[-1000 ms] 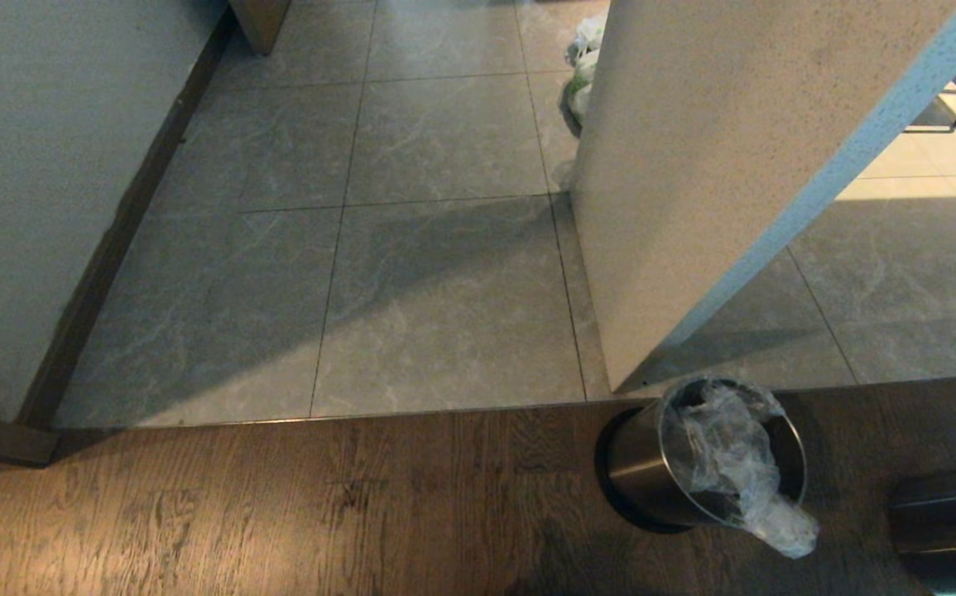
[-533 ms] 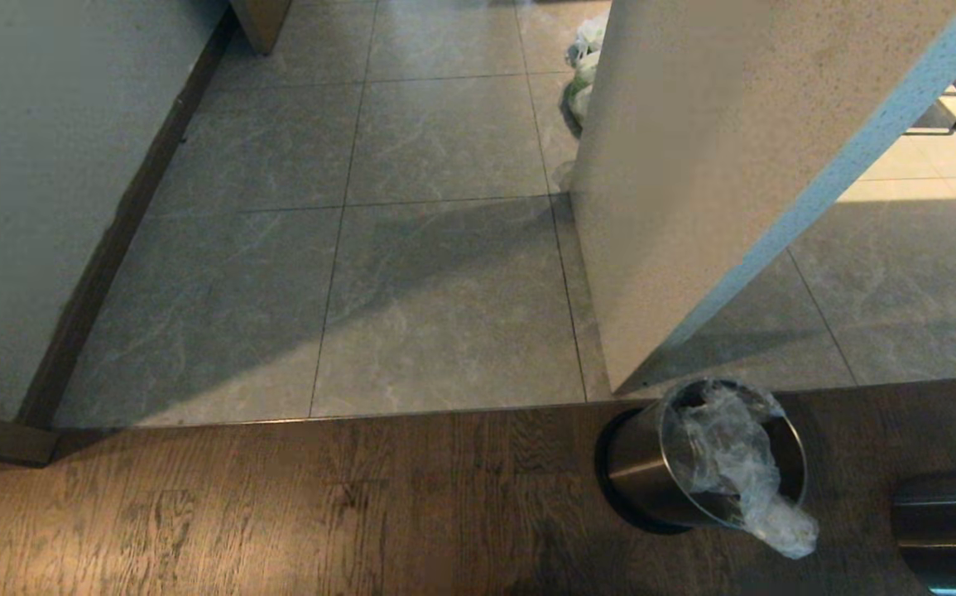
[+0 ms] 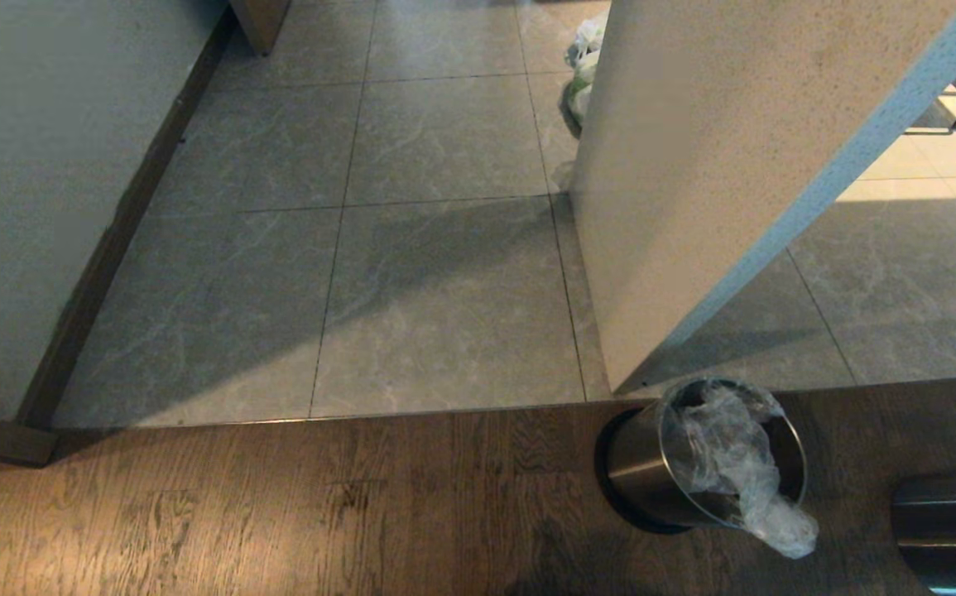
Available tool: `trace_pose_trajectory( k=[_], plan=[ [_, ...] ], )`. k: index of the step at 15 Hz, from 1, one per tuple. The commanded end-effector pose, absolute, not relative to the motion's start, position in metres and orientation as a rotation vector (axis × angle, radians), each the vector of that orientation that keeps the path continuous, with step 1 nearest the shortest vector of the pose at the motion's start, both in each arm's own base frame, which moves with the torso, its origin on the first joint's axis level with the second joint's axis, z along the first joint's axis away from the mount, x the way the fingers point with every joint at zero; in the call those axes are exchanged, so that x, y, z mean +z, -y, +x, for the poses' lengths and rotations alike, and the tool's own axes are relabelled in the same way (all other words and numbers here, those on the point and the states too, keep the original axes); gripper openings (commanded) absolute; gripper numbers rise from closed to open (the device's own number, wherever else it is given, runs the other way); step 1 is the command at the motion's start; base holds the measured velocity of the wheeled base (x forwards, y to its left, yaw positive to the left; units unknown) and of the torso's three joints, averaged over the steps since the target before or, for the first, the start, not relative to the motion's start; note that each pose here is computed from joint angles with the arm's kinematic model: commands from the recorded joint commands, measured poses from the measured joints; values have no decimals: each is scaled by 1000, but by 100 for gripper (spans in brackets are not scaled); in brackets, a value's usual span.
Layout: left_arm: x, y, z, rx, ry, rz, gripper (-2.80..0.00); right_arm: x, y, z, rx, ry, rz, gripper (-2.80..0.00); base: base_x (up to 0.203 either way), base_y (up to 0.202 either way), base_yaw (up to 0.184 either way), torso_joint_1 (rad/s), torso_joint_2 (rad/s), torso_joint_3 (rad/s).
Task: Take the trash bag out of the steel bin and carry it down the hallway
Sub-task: Pick up the trash bag
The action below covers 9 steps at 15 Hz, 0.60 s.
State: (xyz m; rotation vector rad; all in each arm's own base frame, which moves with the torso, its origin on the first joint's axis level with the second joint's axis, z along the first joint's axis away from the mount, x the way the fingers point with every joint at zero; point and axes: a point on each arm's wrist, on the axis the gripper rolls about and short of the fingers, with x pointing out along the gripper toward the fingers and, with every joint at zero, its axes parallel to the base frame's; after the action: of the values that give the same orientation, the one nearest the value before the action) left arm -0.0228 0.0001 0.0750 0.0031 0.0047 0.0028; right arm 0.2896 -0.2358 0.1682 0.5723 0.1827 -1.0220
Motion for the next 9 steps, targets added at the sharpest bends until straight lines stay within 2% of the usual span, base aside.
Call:
trace_pose_trajectory(
  k=[1,3,5,7,9],
  plan=[
    [75,0,-23,3,-5,3,-280,225,150,267,-821,-96,538,-280,0,0,0,0,0,0],
    [75,0,-23,3,-5,3,-280,237,75,248,-593,-155,512,-280,0,0,0,0,0,0],
    [75,0,-23,3,-5,3,-280,235,21,207,-399,-269,452,-280,0,0,0,0,0,0],
    [75,0,-23,3,-5,3,-280,209,-10,163,-242,-462,321,-280,0,0,0,0,0,0],
    [75,0,-23,3,-5,3,-280,181,-16,142,-193,-616,224,-280,0,0,0,0,0,0]
  ],
)
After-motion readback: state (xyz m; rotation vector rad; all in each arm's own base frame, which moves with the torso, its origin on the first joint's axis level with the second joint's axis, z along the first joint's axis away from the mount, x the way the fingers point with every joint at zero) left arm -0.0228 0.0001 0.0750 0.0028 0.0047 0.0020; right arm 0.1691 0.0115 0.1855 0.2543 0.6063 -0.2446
